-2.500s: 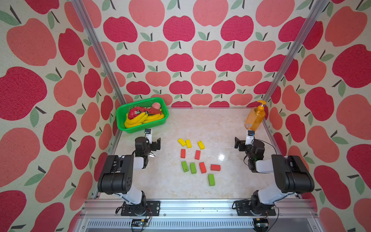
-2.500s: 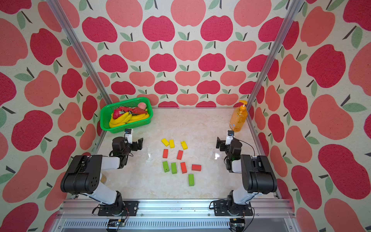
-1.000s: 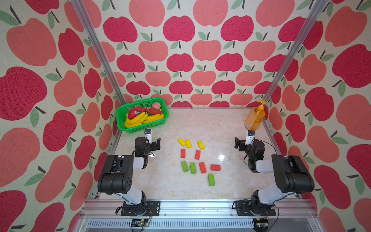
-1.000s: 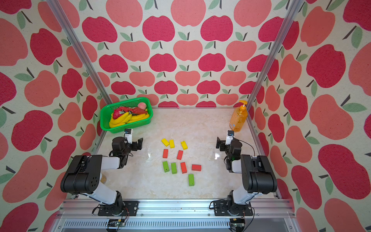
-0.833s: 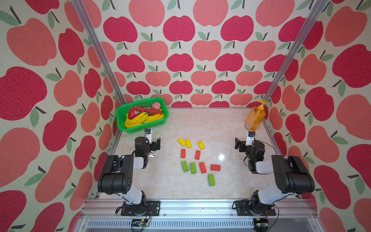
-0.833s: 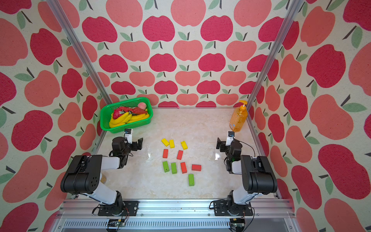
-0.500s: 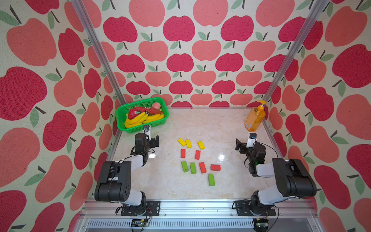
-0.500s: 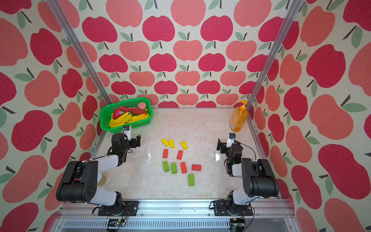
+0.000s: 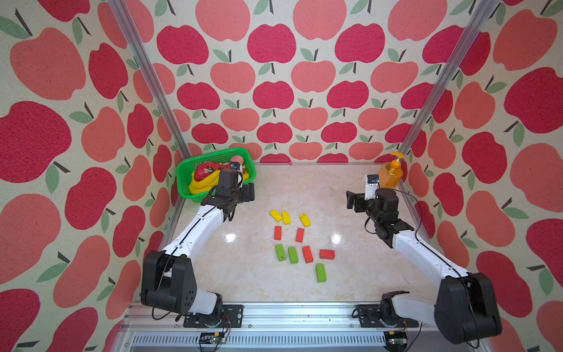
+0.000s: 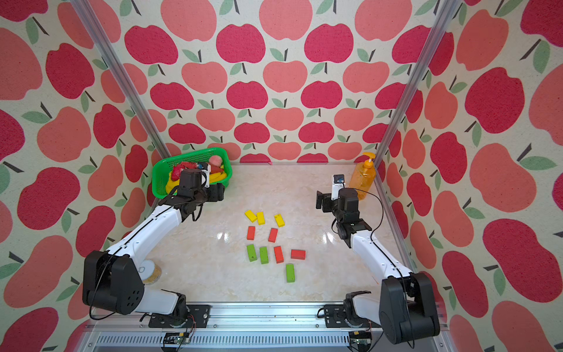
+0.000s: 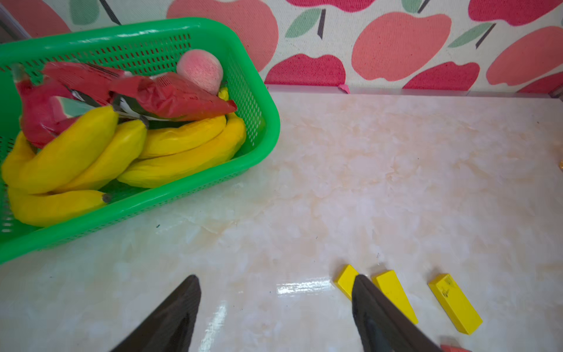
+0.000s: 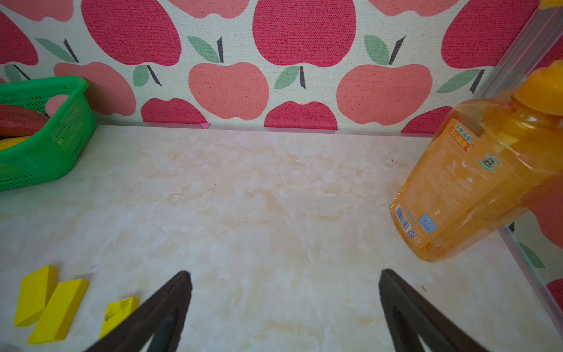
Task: Assemble the letter k with building blocks
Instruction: Pick up the building block from the center of the board.
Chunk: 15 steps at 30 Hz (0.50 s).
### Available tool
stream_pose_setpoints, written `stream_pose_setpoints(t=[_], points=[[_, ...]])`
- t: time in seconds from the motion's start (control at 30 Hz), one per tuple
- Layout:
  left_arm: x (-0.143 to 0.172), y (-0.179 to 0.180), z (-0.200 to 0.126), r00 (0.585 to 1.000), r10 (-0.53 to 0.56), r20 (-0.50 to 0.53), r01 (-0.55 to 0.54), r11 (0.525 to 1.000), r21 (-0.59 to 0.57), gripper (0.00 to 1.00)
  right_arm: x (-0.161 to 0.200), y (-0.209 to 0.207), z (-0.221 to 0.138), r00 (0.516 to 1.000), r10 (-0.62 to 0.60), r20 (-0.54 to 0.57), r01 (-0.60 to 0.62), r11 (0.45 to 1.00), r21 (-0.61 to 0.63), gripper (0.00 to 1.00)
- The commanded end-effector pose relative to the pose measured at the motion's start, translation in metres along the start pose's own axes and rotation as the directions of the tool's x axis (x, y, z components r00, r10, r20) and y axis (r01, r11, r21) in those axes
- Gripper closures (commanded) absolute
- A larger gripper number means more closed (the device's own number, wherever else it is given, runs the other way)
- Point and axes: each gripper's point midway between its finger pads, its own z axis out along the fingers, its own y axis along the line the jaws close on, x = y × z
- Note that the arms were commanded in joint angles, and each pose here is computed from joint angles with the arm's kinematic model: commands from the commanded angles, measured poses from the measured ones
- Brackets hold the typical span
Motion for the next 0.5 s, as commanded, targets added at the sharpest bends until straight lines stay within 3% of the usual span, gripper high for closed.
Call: stream_pose_setpoints(t=[0.0,0.23,0.37,0.47], points=[[0.07,-0.017,0.006,0.935,-0.132,-0.33,0.139,0.99,-0.002,0.25,0.05,0.023,-0.016,0.956,0.098,-0.275,-0.103,0.995,-0.003,0.01],[0.087,-0.061,0.022,0.841,-0.284,-0.46,0.327,0.945,0.016,0.3,0.075,0.098,-0.021,0.899,0.135,-0.417,-0.237,0.95,-0.203,0.01],[0.106,-0.075,0.034,0.759,-0.363,-0.54,0.413,0.91,-0.032,0.35,0.085,0.13,-0.025,0.888,0.133,-0.44,-0.291,0.904,-0.313,0.01],[0.116,-0.083,0.044,0.725,-0.396,-0.563,0.442,0.895,-0.06,0.36,0.087,0.153,-0.034,0.89,0.131,-0.436,-0.325,0.855,-0.405,0.01]])
